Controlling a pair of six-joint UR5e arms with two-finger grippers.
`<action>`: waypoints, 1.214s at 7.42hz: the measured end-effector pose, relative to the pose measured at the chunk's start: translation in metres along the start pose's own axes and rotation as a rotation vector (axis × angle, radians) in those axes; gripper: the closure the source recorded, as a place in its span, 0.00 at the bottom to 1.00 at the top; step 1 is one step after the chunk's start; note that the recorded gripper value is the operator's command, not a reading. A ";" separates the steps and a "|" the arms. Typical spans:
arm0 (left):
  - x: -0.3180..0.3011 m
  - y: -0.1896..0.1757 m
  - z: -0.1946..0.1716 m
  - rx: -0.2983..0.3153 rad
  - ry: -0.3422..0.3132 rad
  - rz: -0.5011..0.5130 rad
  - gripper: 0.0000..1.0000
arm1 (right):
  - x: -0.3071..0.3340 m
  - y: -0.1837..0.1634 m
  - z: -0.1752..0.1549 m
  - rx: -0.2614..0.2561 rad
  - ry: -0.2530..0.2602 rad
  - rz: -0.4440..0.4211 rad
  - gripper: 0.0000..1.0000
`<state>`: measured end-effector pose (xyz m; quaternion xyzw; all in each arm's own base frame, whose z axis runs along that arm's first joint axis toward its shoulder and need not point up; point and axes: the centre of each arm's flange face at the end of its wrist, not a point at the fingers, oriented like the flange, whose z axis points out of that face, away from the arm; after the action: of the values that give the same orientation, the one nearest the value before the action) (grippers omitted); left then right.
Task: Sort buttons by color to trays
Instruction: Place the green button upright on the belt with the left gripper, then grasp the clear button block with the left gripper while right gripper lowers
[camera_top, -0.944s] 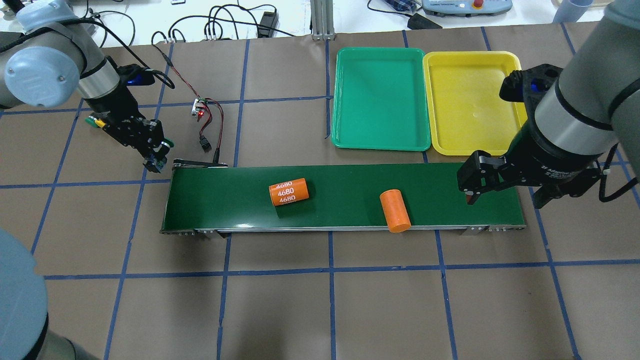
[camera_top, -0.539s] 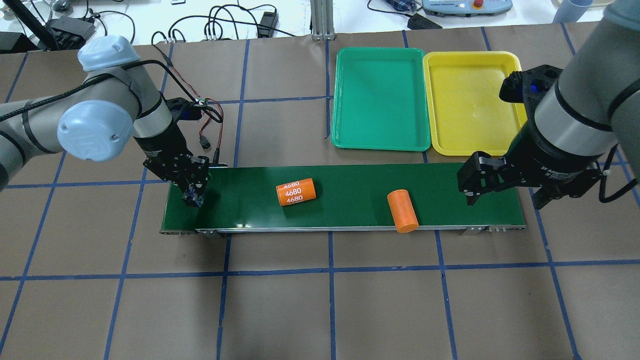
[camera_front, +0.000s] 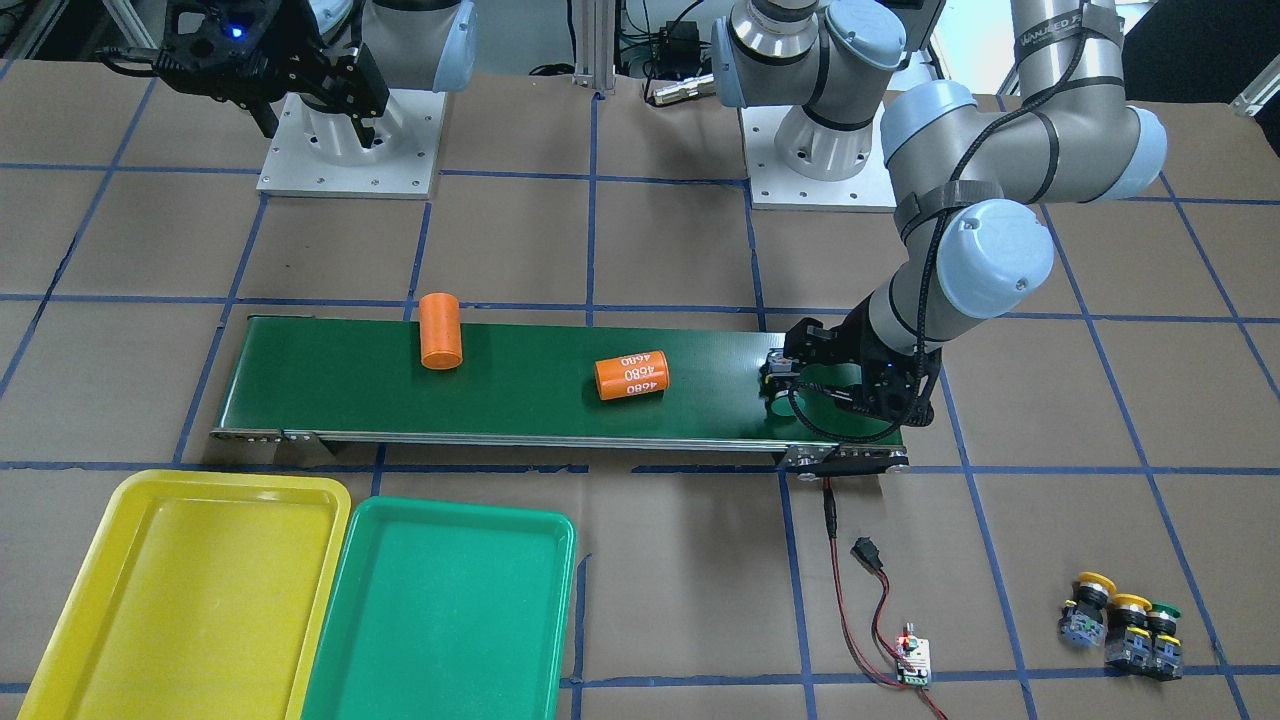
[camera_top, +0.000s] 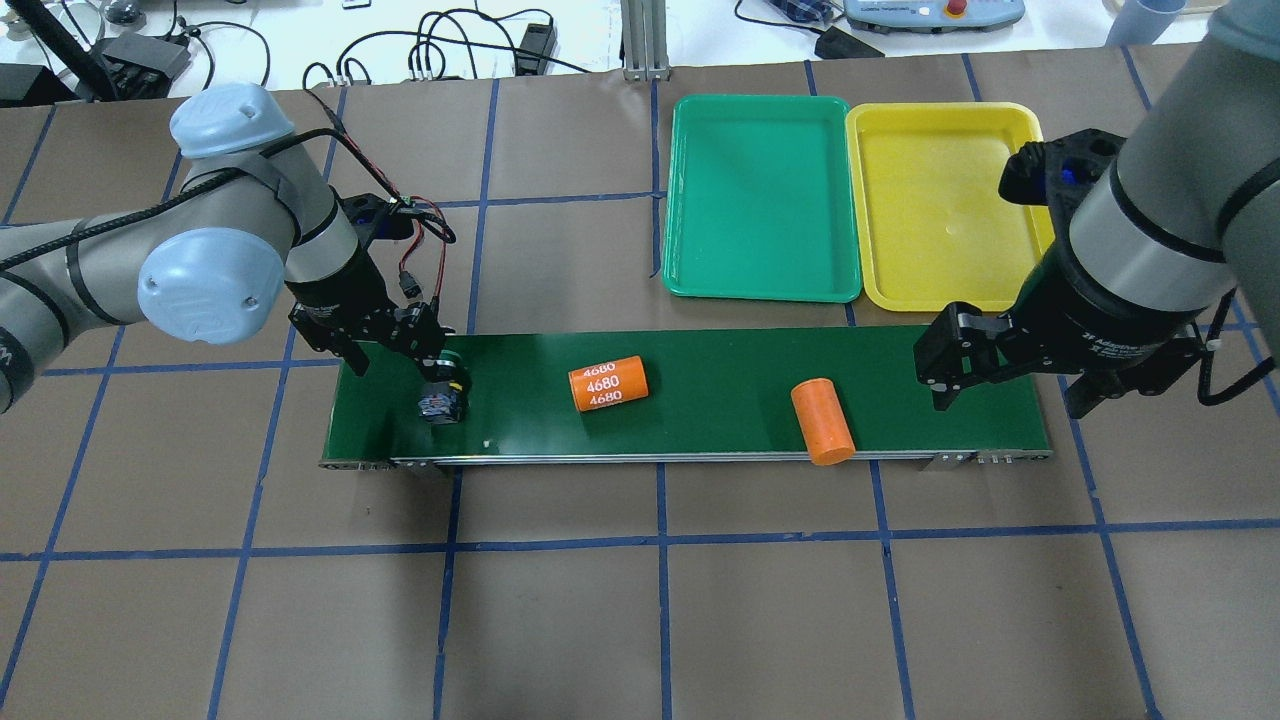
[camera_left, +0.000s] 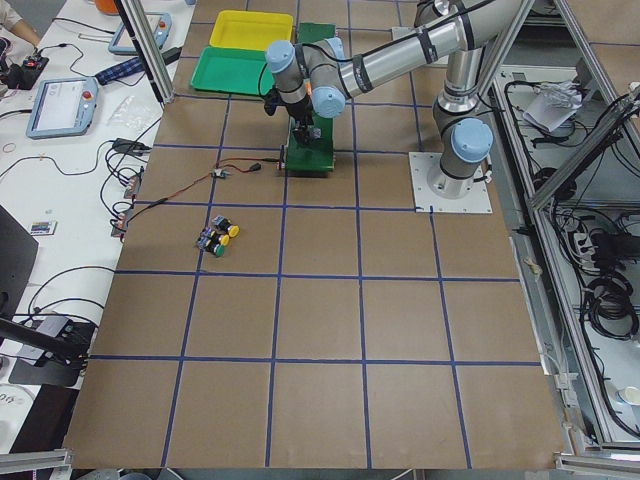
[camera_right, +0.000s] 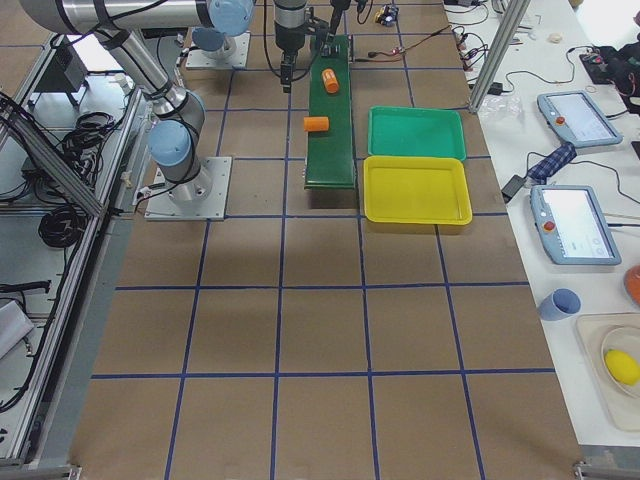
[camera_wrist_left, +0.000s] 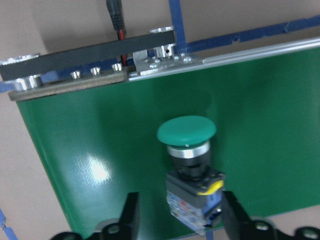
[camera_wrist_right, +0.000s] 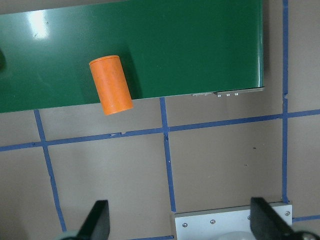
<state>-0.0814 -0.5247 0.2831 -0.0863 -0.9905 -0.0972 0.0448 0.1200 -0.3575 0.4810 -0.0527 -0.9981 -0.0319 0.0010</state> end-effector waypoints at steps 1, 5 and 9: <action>-0.017 -0.010 -0.022 0.033 -0.007 -0.019 0.00 | 0.000 0.000 0.000 0.000 0.000 0.000 0.00; -0.133 -0.089 -0.053 0.086 -0.019 0.104 0.00 | 0.000 0.000 0.000 -0.001 0.000 -0.001 0.00; -0.248 -0.157 -0.009 0.176 -0.100 0.419 0.00 | 0.000 0.000 0.002 -0.004 -0.002 0.000 0.00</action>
<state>0.1345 -0.7188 0.2363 -0.2907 -0.9565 0.0054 0.0222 0.1202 -0.3579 0.4794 -0.0528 -0.9980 -0.0338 0.0000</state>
